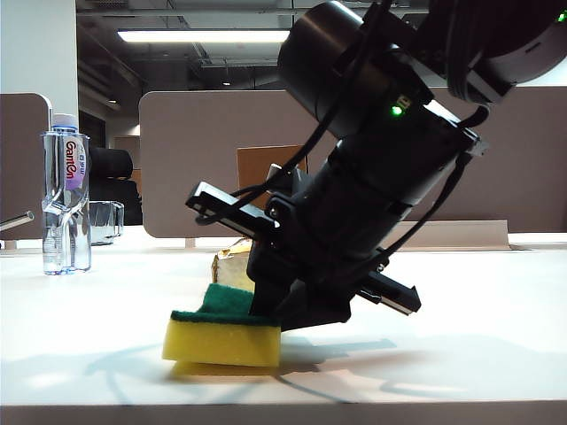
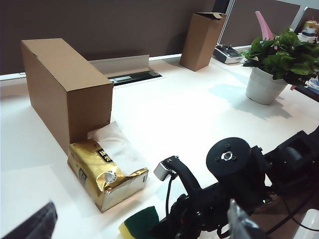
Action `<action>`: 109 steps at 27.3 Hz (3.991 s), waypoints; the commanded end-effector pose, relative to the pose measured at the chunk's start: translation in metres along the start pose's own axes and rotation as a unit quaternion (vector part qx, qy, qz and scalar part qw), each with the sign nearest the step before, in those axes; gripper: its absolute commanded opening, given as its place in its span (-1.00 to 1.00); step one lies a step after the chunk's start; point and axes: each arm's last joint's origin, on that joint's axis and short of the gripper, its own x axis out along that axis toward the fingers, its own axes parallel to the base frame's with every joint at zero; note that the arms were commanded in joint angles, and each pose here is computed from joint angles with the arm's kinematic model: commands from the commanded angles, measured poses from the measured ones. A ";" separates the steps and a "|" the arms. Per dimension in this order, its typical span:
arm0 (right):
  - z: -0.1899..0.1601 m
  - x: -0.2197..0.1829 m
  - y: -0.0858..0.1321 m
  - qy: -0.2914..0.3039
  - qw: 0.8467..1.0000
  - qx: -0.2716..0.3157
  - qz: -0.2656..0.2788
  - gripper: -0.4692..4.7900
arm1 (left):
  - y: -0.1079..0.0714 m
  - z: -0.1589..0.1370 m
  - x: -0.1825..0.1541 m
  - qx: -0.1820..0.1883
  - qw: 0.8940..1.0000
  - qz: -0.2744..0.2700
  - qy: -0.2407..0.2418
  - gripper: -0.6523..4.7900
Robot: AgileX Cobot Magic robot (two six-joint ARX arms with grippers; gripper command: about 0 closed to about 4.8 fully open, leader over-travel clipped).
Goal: Move the sponge from right to left to wipe the table, avoiding obstacles on the table, and finally reaching the bottle of mineral water.
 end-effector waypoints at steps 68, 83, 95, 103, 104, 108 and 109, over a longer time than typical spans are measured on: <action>-0.006 -0.268 -0.067 -0.063 0.997 -0.009 0.037 0.22 | -0.016 0.004 -0.016 0.003 0.998 0.017 0.064 0.87; -0.045 -0.290 -0.075 -0.044 0.999 -0.002 -0.010 0.21 | -0.018 -0.003 -0.017 -0.020 0.996 0.003 0.092 0.87; -0.045 -0.290 -0.077 -0.049 0.998 -0.009 -0.033 0.20 | -0.019 -0.006 -0.017 -0.019 0.994 -0.004 0.105 0.87; -0.046 -0.291 -0.079 -0.053 0.996 -0.015 -0.068 0.17 | -0.019 -0.006 -0.017 -0.018 0.994 -0.007 0.107 0.87; -0.046 -0.291 -0.079 -0.053 0.996 -0.015 -0.070 0.17 | -0.019 -0.006 -0.017 -0.016 0.994 -0.008 0.107 0.87; -0.046 -0.291 -0.080 -0.056 0.995 -0.016 -0.081 0.17 | -0.020 -0.007 -0.016 -0.007 0.994 -0.018 0.112 0.87; -0.046 -0.291 -0.080 -0.057 0.995 -0.016 -0.081 0.17 | -0.020 -0.007 -0.016 -0.007 0.994 -0.019 0.112 0.87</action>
